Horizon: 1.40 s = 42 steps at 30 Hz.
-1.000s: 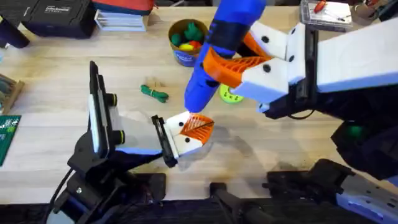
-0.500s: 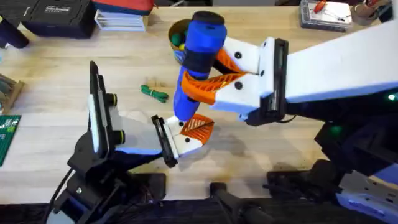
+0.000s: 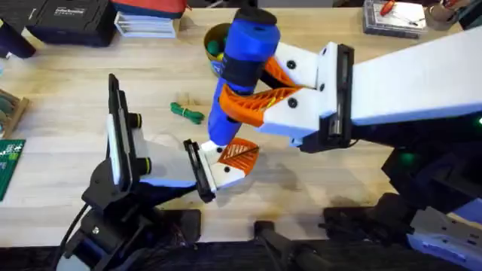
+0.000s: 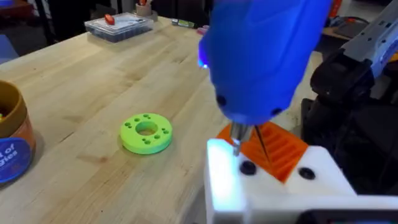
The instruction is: Pick up the gripper from the table and insert it into the empty holder that is missing its gripper. Then pick up a screw, insert it into the mounting hole, and use the screwdriver to tighten it. Finally, clean up the table by picking up the vegetable and placing it into the bucket.
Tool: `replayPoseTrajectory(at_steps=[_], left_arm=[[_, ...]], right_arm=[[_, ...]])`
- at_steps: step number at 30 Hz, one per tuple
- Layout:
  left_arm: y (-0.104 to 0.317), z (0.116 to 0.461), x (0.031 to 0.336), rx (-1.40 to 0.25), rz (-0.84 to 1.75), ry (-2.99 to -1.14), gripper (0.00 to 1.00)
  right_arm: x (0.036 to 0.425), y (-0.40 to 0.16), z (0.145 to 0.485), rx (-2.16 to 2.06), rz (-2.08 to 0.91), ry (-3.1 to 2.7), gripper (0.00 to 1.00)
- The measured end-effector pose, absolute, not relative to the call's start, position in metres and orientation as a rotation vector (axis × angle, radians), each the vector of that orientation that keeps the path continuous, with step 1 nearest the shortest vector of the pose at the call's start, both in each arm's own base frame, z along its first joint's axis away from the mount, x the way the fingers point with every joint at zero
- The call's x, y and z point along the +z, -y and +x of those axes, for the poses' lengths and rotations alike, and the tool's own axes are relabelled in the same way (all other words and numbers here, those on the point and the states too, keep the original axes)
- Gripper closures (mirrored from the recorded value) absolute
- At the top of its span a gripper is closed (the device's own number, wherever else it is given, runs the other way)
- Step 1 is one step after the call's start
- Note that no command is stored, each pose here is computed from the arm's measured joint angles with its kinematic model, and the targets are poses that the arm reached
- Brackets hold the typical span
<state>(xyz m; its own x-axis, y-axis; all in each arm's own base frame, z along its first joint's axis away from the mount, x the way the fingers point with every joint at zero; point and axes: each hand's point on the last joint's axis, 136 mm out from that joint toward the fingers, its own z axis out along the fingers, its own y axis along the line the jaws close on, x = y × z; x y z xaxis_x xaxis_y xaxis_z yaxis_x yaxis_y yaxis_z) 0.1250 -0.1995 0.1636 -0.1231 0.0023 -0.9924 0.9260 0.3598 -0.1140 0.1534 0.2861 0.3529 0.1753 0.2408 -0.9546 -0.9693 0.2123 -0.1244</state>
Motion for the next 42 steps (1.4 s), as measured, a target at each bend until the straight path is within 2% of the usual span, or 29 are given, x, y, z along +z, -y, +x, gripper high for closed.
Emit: replayPoseTrajectory(at_steps=[36,42], left_arm=[[0.2,0.125,0.163,-1.005,0.89,-1.467,0.992],[0.2,0.125,0.164,-1.004,0.89,-1.466,0.992]], right_arm=[[0.343,-0.289,0.159,1.115,-0.933,-1.106,0.97],[0.36,-0.283,0.159,1.097,-0.909,-1.023,0.97]])
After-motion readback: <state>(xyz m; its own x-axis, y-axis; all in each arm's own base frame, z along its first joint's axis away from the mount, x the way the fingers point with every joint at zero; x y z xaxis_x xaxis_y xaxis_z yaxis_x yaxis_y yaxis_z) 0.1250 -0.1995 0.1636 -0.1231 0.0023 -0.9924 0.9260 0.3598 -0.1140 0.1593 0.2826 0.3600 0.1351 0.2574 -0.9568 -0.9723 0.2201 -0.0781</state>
